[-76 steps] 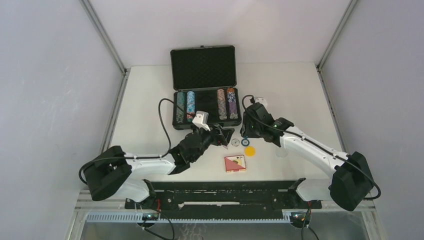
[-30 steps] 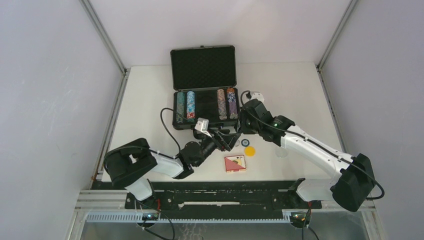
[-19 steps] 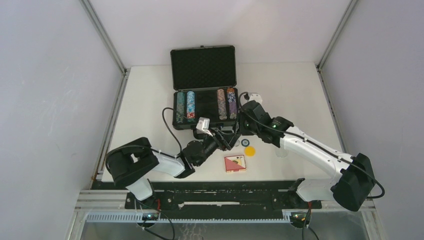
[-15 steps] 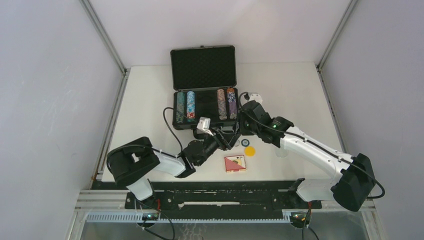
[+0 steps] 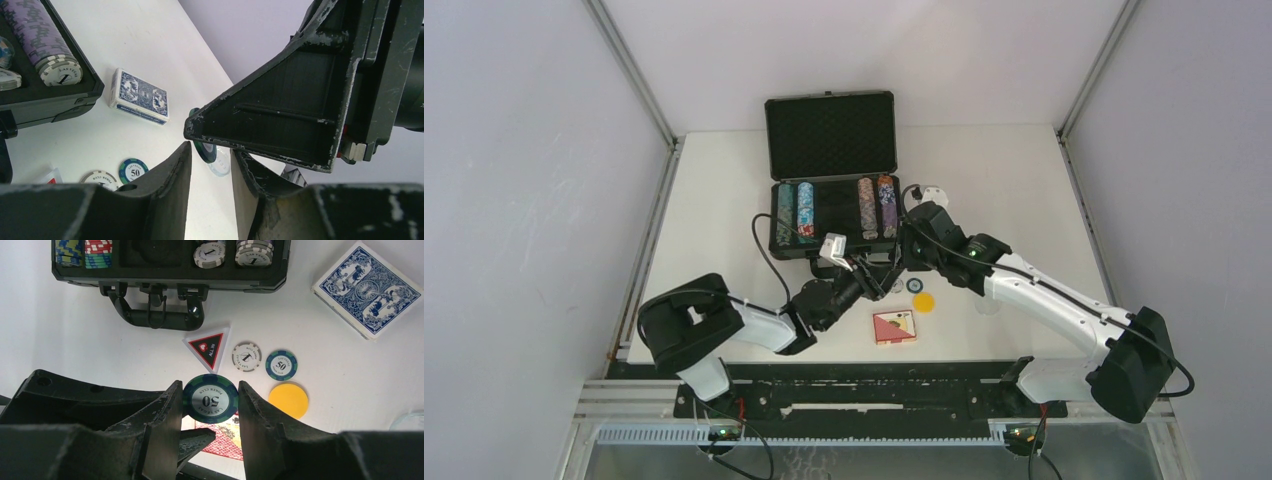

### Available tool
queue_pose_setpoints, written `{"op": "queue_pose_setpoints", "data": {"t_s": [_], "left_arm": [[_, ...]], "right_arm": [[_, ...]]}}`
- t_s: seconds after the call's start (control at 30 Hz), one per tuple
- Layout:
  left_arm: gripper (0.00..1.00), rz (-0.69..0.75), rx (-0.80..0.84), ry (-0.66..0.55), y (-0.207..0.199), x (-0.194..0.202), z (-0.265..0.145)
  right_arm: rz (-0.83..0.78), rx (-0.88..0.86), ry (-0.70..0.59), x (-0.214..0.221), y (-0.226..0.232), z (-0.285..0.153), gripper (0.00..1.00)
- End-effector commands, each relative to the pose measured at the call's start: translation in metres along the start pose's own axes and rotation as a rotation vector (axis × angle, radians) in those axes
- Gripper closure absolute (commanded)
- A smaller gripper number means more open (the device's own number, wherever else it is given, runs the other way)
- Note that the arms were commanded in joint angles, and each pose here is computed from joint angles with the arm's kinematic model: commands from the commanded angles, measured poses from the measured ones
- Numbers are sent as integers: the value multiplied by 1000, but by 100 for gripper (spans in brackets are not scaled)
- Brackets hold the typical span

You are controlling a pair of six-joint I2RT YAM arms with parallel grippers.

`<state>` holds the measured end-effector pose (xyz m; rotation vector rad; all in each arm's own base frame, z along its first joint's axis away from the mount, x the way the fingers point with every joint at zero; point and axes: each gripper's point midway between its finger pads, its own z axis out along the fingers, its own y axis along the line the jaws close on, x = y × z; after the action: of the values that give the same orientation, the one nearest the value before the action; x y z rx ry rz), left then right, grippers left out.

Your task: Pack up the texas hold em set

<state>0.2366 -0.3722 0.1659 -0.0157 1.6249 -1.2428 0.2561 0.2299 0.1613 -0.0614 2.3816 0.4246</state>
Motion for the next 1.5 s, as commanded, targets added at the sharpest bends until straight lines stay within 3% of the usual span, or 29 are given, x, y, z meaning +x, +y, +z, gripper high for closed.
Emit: {"op": "queue_pose_setpoints", "data": {"t_s": [0.0,0.23,0.47,0.5,0.57,0.63,0.73,0.87,1.13,1.3,1.47], "left_arm": [[65,-21,59,-45,-22,-13,12],[100,-16,85,-28,-26,-10,11],[100,59,104,-34,-28,-15,6],[100,98,106,-32,-26,-16,5],[100,169,95,-29,-22,-22,2],[100,236,93,-15,-18,-28,0],[100,313,82,11,-10,-42,0],[100,459,44,5,2,-76,3],[100,935,-26,244,31,-127,21],[100,1072,-99,494,66,-132,7],[100,1109,-186,738,107,-137,-26]], "right_arm": [[17,-58,-66,-22,18,-12,68],[17,-61,-60,-20,19,-10,68],[16,-48,-65,-22,16,-10,66],[24,-37,-76,-25,13,-10,60],[47,-18,-111,-34,5,-12,39],[78,-25,-146,-45,-2,-15,28],[130,-13,-196,-63,-18,-18,22],[162,16,-254,-81,-38,-22,21],[189,29,-225,-75,-63,-6,22],[194,30,-176,-63,-71,12,22],[213,-35,-122,-50,-63,37,22]]}}
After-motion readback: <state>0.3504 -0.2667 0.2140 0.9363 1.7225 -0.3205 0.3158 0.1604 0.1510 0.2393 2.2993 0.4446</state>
